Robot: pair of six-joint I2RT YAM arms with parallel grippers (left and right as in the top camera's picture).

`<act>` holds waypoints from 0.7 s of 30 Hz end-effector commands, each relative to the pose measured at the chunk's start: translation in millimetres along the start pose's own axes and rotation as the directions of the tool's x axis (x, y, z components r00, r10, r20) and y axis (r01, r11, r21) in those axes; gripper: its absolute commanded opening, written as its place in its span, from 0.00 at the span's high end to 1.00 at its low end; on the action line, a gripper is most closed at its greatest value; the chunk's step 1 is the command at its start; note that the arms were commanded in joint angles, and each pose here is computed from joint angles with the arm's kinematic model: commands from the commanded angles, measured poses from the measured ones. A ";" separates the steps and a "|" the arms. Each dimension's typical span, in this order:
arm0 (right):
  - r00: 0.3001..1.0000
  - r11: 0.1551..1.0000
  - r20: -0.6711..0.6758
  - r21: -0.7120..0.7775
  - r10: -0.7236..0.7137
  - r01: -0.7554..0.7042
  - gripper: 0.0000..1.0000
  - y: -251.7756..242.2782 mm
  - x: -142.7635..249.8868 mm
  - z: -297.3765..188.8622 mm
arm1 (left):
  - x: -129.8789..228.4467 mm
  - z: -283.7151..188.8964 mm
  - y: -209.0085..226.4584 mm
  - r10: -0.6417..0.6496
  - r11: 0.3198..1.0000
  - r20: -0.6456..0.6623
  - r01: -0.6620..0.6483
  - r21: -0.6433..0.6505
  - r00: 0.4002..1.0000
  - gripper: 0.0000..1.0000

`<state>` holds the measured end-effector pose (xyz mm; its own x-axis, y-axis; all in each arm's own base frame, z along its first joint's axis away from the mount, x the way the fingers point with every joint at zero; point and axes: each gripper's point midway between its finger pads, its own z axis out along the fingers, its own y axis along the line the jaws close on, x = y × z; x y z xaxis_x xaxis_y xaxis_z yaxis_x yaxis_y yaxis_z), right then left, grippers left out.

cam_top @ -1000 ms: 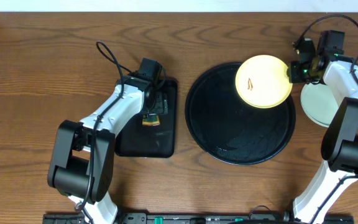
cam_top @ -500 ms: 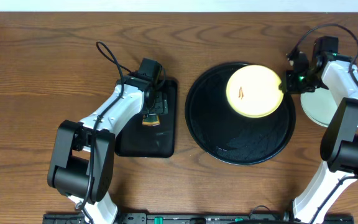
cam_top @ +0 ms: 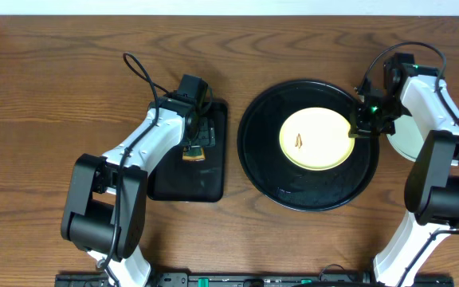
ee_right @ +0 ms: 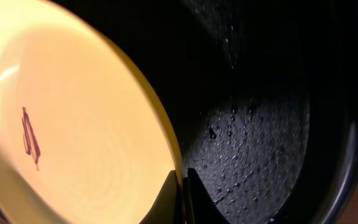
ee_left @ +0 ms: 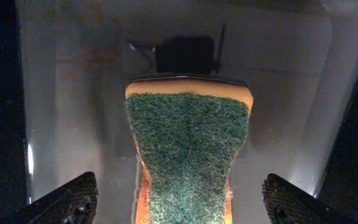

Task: Clean dirty plates on tray and stack at the side
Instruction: 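Grip the yellow plate rim with right gripper and slide it to tray center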

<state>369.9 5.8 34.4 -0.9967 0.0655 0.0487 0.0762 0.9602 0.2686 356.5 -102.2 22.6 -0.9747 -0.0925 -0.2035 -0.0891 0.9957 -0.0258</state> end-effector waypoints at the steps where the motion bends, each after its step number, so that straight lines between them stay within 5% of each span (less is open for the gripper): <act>1: 0.998 0.998 0.028 0.032 0.060 -0.061 0.99 6.1 -2.4 -8.9 | 4.0 4.8 3.8 0.010 1.000 -0.014 -0.010 -0.019 1.000 0.14; 13: 0.999 0.994 0.000 0.098 0.049 -0.049 0.98 8.3 9.8 14.6 | 4.0 4.8 3.8 0.010 1.000 -0.014 -0.010 -0.019 1.000 0.14; 21: 0.999 0.993 0.013 0.110 -0.039 0.037 0.73 16.4 8.1 26.3 | 4.0 4.8 3.8 0.010 1.000 -0.014 -0.010 -0.019 1.000 0.14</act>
<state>355.9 25.1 4.5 -0.9947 0.0692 0.0766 0.0817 0.9812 0.1746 356.5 -102.2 22.6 -0.9747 -0.0925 -0.2036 -0.0892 0.9957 -0.0255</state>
